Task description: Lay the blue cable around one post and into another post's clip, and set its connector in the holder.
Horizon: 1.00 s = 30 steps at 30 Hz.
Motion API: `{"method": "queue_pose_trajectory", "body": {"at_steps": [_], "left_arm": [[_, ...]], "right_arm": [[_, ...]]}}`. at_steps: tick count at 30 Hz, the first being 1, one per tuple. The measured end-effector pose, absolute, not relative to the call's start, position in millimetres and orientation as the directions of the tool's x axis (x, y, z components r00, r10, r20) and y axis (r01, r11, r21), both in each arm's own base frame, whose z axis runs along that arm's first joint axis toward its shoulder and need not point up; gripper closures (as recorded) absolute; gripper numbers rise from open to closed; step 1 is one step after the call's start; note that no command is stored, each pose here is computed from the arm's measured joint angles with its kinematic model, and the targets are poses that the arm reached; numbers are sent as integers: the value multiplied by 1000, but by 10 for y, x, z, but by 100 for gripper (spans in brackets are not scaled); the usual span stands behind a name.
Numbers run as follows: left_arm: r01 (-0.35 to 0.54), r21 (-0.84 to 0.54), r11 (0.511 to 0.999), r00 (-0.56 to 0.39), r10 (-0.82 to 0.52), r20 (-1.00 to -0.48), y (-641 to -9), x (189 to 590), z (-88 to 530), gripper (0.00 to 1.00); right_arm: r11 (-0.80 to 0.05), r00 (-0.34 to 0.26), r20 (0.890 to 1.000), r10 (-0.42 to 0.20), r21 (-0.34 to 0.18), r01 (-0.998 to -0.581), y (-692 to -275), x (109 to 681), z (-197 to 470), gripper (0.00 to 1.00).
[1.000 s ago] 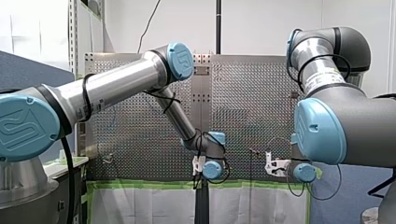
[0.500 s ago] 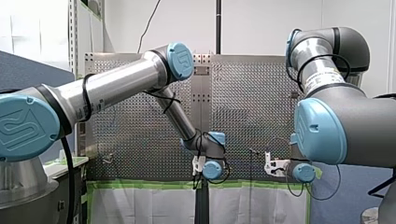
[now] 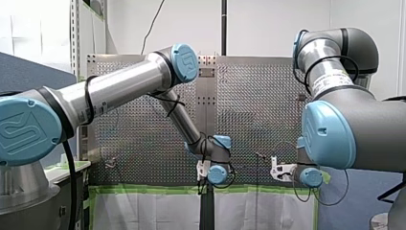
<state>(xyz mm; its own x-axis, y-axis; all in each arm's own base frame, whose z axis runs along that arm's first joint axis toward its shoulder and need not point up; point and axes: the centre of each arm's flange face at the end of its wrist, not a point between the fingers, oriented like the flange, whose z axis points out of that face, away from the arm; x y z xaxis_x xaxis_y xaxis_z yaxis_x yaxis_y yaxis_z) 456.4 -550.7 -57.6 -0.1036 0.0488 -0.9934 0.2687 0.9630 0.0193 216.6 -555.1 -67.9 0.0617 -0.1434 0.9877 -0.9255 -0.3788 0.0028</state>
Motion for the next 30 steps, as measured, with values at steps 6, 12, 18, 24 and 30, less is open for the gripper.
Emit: {"method": "queue_pose_trajectory", "body": {"at_steps": [6,12,18,24,30], "left_arm": [[266,18,964,-104,47,-994,-5504,4566,-576,99],[272,16,962,-102,46,-994,-5522,4551,-574,99],[288,2,958,-84,27,-996,-5597,4511,-554,99],[330,-20,944,-67,3,-998,-5721,4458,-518,99],[352,-37,935,-57,-18,-998,-5849,4383,-476,99]], "right_arm": [[-376,60,988,-143,2,-926,-5552,2167,-678,100],[-369,59,988,-141,2,-929,-5569,2131,-674,100],[-365,58,989,-139,3,-931,-5583,2109,-669,100],[-361,54,989,-135,1,-932,-5603,2097,-661,100],[-360,49,990,-129,-1,-933,-5646,2095,-641,100]]}}
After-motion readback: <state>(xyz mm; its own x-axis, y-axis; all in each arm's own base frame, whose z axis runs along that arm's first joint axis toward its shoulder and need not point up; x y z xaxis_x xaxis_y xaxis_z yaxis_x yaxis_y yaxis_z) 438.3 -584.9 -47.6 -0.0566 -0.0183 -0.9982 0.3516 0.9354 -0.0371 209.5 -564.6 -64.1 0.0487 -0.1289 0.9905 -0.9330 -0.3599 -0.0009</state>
